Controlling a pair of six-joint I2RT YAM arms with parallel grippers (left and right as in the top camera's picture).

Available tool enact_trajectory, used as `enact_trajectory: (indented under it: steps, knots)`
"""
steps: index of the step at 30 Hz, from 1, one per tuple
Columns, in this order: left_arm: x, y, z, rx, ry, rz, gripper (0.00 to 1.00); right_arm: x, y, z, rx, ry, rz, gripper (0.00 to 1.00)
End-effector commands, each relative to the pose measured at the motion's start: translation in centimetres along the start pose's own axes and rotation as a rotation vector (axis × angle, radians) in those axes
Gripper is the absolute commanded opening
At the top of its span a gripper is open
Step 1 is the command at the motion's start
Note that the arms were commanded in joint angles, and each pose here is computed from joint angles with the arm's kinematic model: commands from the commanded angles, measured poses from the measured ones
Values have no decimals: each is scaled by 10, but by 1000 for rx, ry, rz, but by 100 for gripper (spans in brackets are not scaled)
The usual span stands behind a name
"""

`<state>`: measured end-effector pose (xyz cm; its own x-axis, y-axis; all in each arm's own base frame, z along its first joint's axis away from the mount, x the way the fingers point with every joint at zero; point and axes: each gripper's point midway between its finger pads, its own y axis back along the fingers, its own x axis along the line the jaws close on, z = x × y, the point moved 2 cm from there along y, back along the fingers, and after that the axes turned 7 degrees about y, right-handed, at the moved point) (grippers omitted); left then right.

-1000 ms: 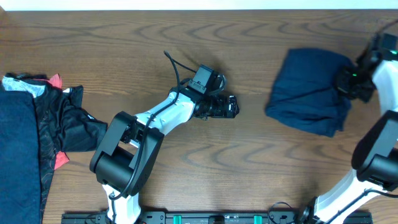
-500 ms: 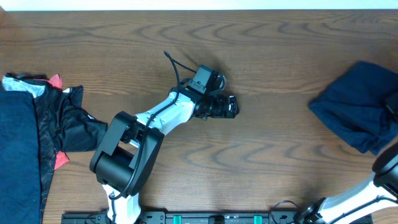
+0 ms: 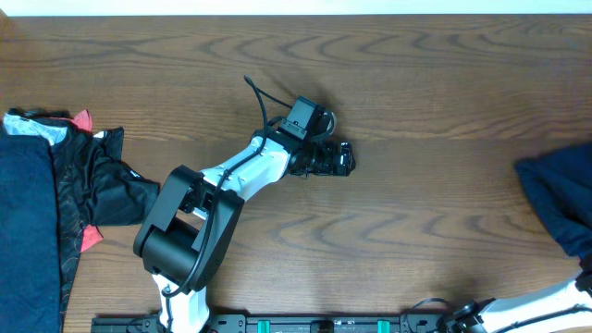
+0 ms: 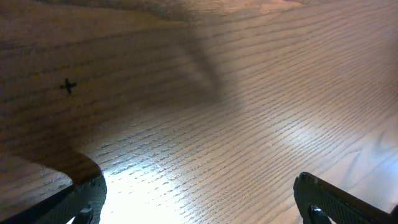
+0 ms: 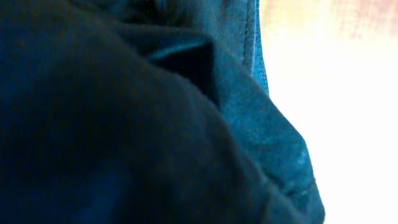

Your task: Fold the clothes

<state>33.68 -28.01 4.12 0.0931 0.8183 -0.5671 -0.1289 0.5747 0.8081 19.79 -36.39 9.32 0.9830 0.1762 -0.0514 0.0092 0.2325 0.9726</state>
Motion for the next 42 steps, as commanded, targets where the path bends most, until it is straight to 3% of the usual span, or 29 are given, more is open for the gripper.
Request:
enact_trajectory:
  steps: [1, 6, 22, 37, 38, 39, 40, 42]
  knots:
    - [10, -6, -6, 19, -3, 31, 98, -19, -4, 5, -7, -68, -37, 1]
    - [10, -6, -6, 19, -4, 31, 98, -12, -5, 12, -19, -81, 39, 1]
    - [10, -6, -6, 22, -33, 32, 98, 77, 2, 47, -195, 29, 362, 1]
    - [11, -6, -7, 25, -34, 34, 98, 122, -51, 37, -202, 113, 327, 2]
    - [11, -6, -7, 26, -34, 34, 98, 121, -51, 35, -197, 115, 327, 32]
    - [11, -6, -8, 28, -33, 36, 98, 123, -51, 34, -192, 140, 338, 80]
    - [11, -6, -8, 29, -32, 36, 98, 128, -49, 32, -190, 179, 366, 99]
    - [11, -6, -8, 28, -33, 36, 98, 135, -44, 28, -179, 232, 419, 99]
